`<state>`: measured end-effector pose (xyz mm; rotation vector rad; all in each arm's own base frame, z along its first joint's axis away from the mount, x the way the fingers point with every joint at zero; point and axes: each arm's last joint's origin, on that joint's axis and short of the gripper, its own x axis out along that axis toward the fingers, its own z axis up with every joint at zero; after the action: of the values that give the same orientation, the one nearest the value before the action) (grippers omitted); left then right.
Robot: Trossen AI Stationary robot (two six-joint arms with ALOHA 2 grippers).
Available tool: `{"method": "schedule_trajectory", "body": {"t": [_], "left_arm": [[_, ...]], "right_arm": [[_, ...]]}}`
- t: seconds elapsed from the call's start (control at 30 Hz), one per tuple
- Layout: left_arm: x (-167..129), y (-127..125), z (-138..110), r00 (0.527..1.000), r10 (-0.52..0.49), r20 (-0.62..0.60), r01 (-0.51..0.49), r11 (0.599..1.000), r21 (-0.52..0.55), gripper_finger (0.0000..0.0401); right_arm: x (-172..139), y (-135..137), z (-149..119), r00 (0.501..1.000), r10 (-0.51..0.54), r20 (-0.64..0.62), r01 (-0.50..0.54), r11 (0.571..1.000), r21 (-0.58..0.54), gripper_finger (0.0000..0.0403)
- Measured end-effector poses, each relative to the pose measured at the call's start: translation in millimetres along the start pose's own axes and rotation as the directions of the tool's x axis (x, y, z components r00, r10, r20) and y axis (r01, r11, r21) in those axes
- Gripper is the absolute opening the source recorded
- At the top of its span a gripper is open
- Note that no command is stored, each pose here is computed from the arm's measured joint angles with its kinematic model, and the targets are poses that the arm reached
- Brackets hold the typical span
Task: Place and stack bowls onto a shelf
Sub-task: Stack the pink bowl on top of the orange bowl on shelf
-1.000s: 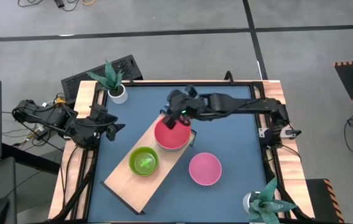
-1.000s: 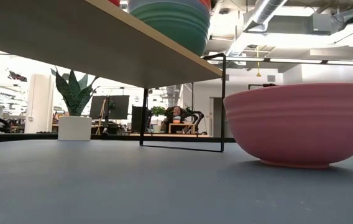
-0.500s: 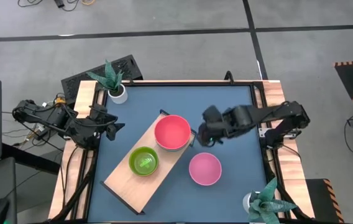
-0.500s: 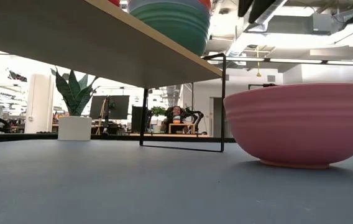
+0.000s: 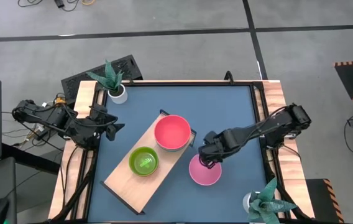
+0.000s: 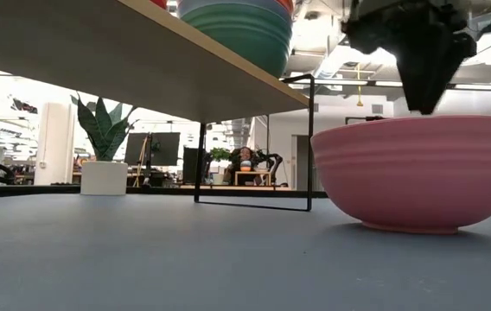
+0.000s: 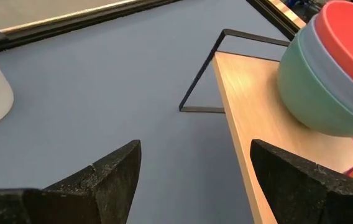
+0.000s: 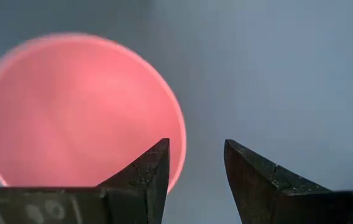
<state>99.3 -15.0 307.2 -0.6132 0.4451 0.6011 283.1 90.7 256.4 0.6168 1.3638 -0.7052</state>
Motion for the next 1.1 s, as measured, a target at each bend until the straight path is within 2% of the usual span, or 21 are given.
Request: {"method": "schedule_trajectory", "body": {"t": [0.13,0.33,0.6,0.73,0.9,1.1], "left_arm": [[0.0,-0.1,-0.3,1.000,-0.006,-0.010,0.006,1.000,0.000,0.0286],[0.0,0.1,-0.5,1.000,-0.004,-0.012,0.004,1.000,0.005,0.0286],[0.0,0.2,-0.5,1.000,-0.002,-0.012,0.003,1.000,0.008,0.0286],[0.0,0.2,-0.5,1.000,-0.002,-0.012,0.002,1.000,0.004,0.0286],[0.0,0.2,-0.5,1.000,-0.003,-0.012,0.003,1.000,0.002,0.0286],[0.0,0.2,-0.5,1.000,-0.002,-0.011,0.002,1.000,0.001,0.0286]], "right_arm": [[8.1,1.3,-5.1,1.000,0.010,-0.013,-0.010,0.999,-0.031,0.0177],[31.1,2.9,-7.6,0.995,0.076,-0.059,-0.078,0.996,-0.040,0.0177],[52.3,-6.7,-10.9,0.996,0.032,-0.080,-0.034,0.999,-0.030,0.0170],[54.6,-7.5,-11.6,0.996,0.031,-0.088,-0.036,0.998,-0.053,0.0134],[54.6,-7.0,-8.5,0.995,0.049,-0.082,-0.050,0.999,-0.016,0.0034],[44.3,-10.7,-8.9,0.991,0.082,-0.104,-0.084,0.996,-0.008,0.0028]]}}
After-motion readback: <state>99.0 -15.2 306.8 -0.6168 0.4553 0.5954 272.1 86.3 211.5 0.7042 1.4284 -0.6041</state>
